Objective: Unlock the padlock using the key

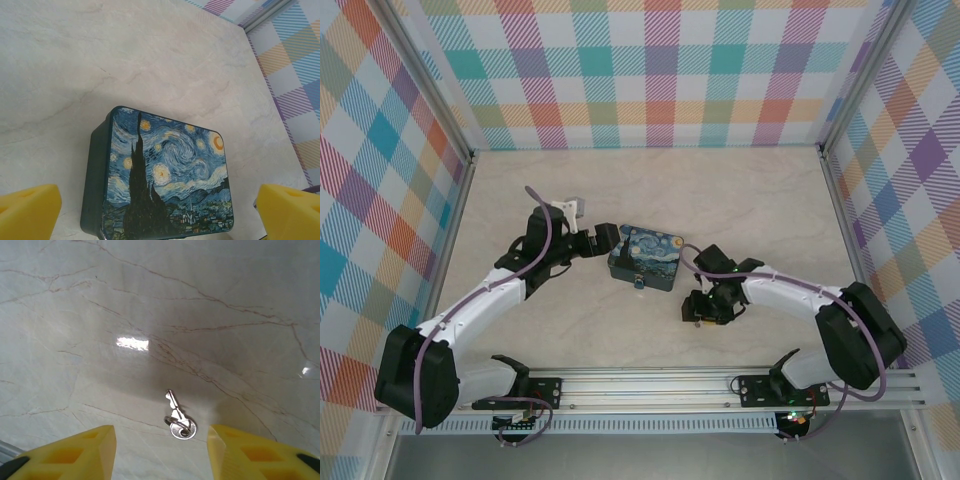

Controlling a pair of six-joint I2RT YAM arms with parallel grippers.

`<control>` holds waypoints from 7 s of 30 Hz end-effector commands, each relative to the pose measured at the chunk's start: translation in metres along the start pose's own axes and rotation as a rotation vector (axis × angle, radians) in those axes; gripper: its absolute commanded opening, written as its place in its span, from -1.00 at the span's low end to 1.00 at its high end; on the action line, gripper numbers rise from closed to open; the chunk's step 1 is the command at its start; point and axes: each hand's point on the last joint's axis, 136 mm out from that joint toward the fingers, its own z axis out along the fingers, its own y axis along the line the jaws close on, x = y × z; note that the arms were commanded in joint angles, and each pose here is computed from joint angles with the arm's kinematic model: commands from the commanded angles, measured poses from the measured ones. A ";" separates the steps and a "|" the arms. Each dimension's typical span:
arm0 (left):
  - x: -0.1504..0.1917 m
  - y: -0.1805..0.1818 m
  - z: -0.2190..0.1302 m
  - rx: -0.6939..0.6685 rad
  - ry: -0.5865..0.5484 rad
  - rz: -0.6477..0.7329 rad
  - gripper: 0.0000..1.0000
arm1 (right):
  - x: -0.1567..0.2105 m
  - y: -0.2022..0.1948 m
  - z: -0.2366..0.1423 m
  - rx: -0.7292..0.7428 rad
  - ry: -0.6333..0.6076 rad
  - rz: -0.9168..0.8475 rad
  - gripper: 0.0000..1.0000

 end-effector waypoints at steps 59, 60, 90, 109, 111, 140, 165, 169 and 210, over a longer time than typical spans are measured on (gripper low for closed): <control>0.019 -0.065 -0.006 0.302 0.148 -0.887 0.43 | -0.111 0.154 -0.150 -0.113 -0.783 -1.073 -1.00; 0.021 -0.064 -0.004 0.290 0.152 -0.921 0.40 | -0.113 0.157 -0.149 -0.118 -0.787 -1.075 -1.00; 0.064 -0.067 0.038 0.181 0.212 -1.497 -0.25 | -0.114 0.193 -0.136 -0.256 -0.841 -1.082 -1.00; 0.056 -0.064 0.037 0.194 0.165 -1.553 -0.15 | -0.111 0.189 -0.119 -0.283 -0.819 -1.019 -1.00; 0.056 -0.064 0.038 0.193 0.166 -1.553 -0.14 | -0.111 0.190 -0.119 -0.285 -0.822 -1.021 -1.00; 0.052 -0.067 0.039 0.210 0.159 -1.573 -0.49 | -0.099 0.193 -0.099 -0.351 -0.779 -0.947 -1.00; -0.024 -0.070 0.007 0.188 -0.248 -0.722 -1.00 | -0.076 0.164 -0.158 -0.719 -0.698 -0.708 -0.14; -0.047 -0.099 -0.008 0.304 -0.324 -0.473 -1.00 | -0.070 0.163 -0.180 -0.879 -0.642 -0.633 0.09; -0.056 -0.191 -0.061 0.676 -0.380 0.143 -1.00 | -0.097 0.213 -0.238 -1.287 -0.730 -0.710 -0.24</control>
